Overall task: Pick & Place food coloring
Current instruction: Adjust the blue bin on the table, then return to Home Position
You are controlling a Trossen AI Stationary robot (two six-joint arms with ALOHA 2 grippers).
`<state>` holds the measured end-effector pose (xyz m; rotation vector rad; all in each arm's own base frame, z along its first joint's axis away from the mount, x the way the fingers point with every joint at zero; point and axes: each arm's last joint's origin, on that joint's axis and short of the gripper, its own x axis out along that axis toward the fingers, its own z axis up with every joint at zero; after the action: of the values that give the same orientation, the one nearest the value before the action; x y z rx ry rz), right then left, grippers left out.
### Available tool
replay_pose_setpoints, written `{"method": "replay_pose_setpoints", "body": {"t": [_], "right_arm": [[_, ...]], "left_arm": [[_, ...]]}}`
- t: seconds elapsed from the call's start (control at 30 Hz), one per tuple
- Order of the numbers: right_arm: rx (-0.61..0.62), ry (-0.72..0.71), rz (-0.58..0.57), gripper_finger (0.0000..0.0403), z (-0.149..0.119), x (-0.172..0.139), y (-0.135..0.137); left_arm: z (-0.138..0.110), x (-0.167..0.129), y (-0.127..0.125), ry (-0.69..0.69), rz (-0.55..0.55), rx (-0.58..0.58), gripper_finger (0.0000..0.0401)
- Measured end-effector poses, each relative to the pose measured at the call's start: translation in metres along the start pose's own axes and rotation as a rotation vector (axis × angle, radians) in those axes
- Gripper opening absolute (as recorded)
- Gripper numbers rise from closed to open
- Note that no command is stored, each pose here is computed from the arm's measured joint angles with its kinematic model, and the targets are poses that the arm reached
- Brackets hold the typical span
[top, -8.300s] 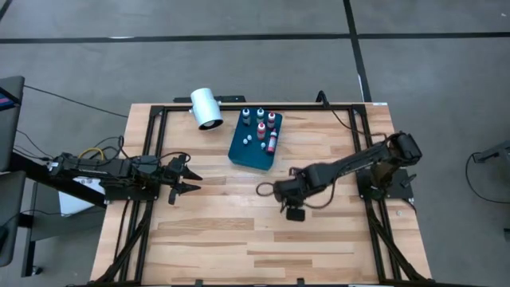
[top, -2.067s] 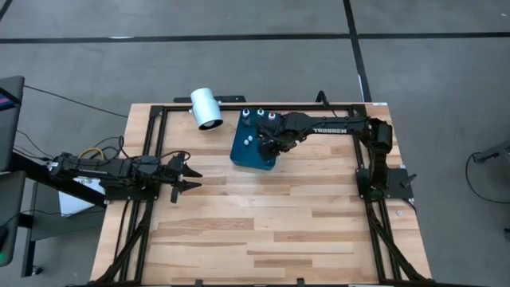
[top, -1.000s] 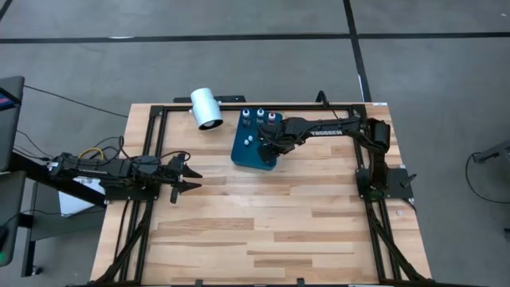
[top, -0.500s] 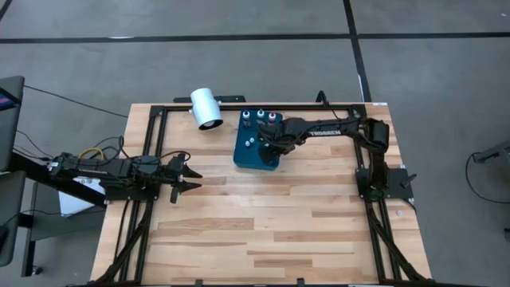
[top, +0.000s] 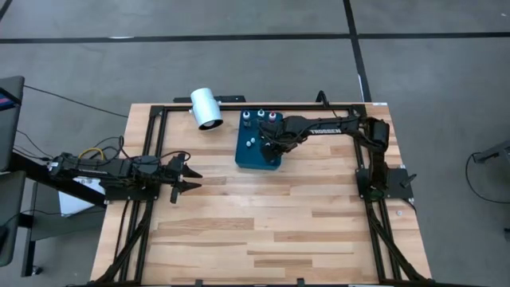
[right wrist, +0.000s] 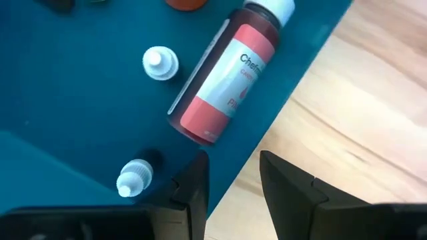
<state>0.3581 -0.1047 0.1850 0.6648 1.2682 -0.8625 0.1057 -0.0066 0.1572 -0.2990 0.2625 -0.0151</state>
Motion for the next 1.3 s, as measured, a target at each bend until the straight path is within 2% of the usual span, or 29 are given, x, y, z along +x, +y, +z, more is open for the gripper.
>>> {"method": "replay_pose_setpoints", "body": {"t": [0.97,1.13,1.3], "right_arm": [[-0.085,-0.017,-0.067,0.0120,0.005,-0.003,-0.011],[-0.085,-0.084,-0.040,0.0120,0.003,-0.031,-0.017],[-0.063,-0.193,0.047,0.0120,-0.005,-0.083,-0.032]], "left_arm": [[0.000,0.000,0.000,-0.001,0.003,-0.002,0.0167],[0.000,0.000,0.000,-0.001,0.002,-0.001,0.0167],[0.000,0.000,0.000,-0.001,0.002,-0.001,0.0167]]}}
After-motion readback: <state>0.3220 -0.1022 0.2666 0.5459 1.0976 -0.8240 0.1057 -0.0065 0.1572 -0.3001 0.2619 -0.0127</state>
